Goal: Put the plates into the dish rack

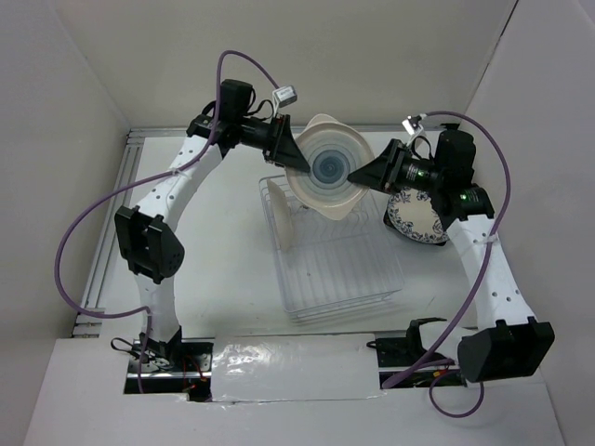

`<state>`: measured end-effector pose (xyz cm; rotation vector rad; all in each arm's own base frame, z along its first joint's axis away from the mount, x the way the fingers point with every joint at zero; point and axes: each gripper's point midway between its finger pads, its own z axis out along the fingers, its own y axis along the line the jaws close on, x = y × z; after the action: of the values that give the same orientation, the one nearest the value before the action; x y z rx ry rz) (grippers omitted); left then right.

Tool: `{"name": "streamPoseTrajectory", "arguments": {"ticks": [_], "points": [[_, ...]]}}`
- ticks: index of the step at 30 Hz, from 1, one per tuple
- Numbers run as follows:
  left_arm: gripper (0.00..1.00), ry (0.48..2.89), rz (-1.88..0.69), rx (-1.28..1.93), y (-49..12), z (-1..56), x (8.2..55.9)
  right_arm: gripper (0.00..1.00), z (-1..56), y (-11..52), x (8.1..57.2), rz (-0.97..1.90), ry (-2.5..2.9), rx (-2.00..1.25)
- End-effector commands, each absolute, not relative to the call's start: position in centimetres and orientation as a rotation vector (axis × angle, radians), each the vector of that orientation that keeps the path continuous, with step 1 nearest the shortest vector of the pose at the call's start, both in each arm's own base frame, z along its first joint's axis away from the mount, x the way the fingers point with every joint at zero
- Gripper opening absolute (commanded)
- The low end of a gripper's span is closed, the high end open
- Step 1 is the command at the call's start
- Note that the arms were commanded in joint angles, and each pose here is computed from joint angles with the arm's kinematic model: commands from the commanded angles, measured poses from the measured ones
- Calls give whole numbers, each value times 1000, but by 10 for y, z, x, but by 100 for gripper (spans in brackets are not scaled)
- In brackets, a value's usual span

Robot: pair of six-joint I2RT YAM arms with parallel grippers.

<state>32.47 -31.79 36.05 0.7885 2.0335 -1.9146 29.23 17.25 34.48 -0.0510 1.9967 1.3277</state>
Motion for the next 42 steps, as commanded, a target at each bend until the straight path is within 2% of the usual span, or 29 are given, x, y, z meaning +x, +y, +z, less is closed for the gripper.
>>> {"name": "streamPoseTrajectory", "arguments": {"ticks": [1,3,4,7,9,10,11,13,14,15,19,21,26,29,34,42], "points": [[0,1826,-2019,1008,-307,401,295,31,374,181,280,1362,1868,-218],[0,1832,-2018,1001,-307,399,296,21,378,180,278,1359,1857,-216],[0,1832,-2017,999,-307,399,297,13,380,179,277,1352,1852,-215],[0,1847,-2015,982,-307,397,299,0,384,175,276,1285,1847,-170],[1,1868,-2005,955,-306,394,302,0,381,165,284,1187,1866,-75],[8,1875,-1997,942,-305,394,304,0,386,160,286,1138,1856,-56],[36,1884,-1992,930,-305,392,306,0,384,156,286,1102,1869,-23],[62,1907,-1966,894,-304,390,310,0,395,146,288,1009,1835,26],[79,1905,-1947,888,-303,392,311,0,394,144,286,979,1851,44],[83,1928,-1918,853,-302,390,316,0,404,134,290,900,1826,85],[85,2016,-1729,682,-287,388,335,0,405,114,288,693,1875,176],[85,2050,-1556,536,-259,389,351,0,416,110,288,573,1861,191],[84,2075,-1190,249,-187,397,375,0,401,118,286,358,1951,188],[83,2092,-1083,150,-162,400,377,0,384,128,289,242,2007,194],[83,2110,-1016,54,-139,395,381,0,365,150,299,86,2042,232],[83,2110,-983,-19,-113,393,385,0,339,203,300,103,2105,162]]}}
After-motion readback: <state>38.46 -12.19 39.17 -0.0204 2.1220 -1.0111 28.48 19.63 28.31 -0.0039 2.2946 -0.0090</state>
